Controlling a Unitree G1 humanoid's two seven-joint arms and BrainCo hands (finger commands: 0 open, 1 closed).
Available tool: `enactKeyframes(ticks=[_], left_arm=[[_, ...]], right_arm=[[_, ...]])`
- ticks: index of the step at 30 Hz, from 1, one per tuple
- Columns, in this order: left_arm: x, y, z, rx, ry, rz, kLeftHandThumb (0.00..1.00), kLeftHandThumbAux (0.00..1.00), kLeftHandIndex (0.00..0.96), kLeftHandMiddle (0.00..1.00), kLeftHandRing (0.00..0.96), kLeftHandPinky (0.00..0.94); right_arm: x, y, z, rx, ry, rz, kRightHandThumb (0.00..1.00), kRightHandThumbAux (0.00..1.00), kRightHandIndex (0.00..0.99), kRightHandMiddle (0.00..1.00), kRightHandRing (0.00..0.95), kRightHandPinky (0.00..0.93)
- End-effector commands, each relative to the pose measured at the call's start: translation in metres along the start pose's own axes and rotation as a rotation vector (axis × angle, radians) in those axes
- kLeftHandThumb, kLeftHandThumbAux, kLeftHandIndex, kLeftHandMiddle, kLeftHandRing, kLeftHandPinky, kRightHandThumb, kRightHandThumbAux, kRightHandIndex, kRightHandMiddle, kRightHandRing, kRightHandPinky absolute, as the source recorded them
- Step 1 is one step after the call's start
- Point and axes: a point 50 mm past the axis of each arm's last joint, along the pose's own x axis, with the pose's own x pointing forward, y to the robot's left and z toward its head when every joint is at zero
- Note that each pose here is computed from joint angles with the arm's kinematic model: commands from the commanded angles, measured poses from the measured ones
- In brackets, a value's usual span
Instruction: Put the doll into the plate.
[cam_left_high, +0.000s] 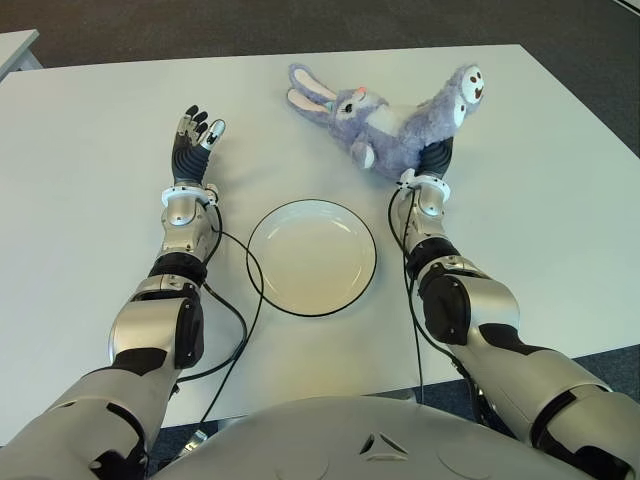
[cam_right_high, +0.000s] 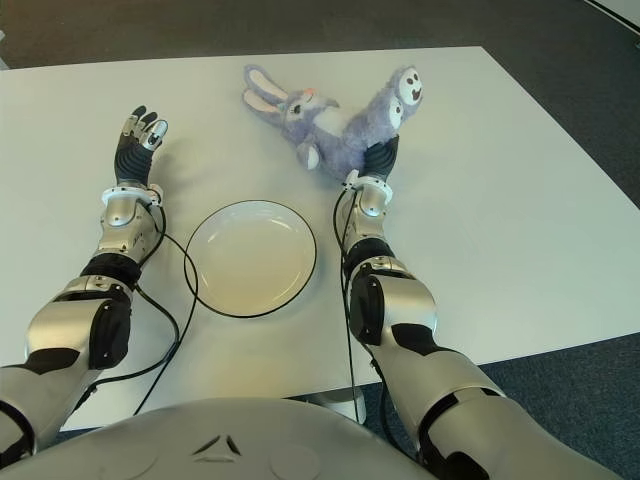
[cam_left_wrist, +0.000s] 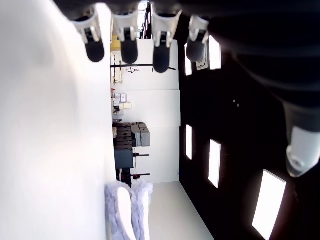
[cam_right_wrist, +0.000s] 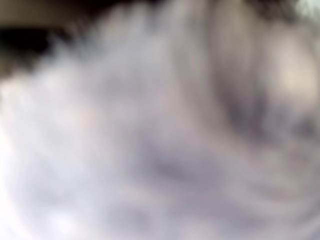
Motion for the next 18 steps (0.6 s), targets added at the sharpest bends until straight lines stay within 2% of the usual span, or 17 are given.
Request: enactKeyframes(ticks=[1, 18], left_arm=[[-0.023, -0.001, -0.038, 0.001, 0.158, -0.003, 0.000, 0.513, 0.039, 0.117, 0.071, 0.000], [-0.023, -0.005, -0.038, 0.009, 0.160, 0.011, 0.000, 0.511, 0.039, 0.111, 0.064, 0.000]], right_arm=[[-0.001, -0.001, -0.003, 0.018, 0.017, -0.006, 0.727, 0.706, 0.438, 0.810, 0.844, 0.843], [0.002, 0.005, 0.011, -0.041, -0.076, 0.040, 0.725, 0.707, 0.438, 0.822, 0.853, 0.853]])
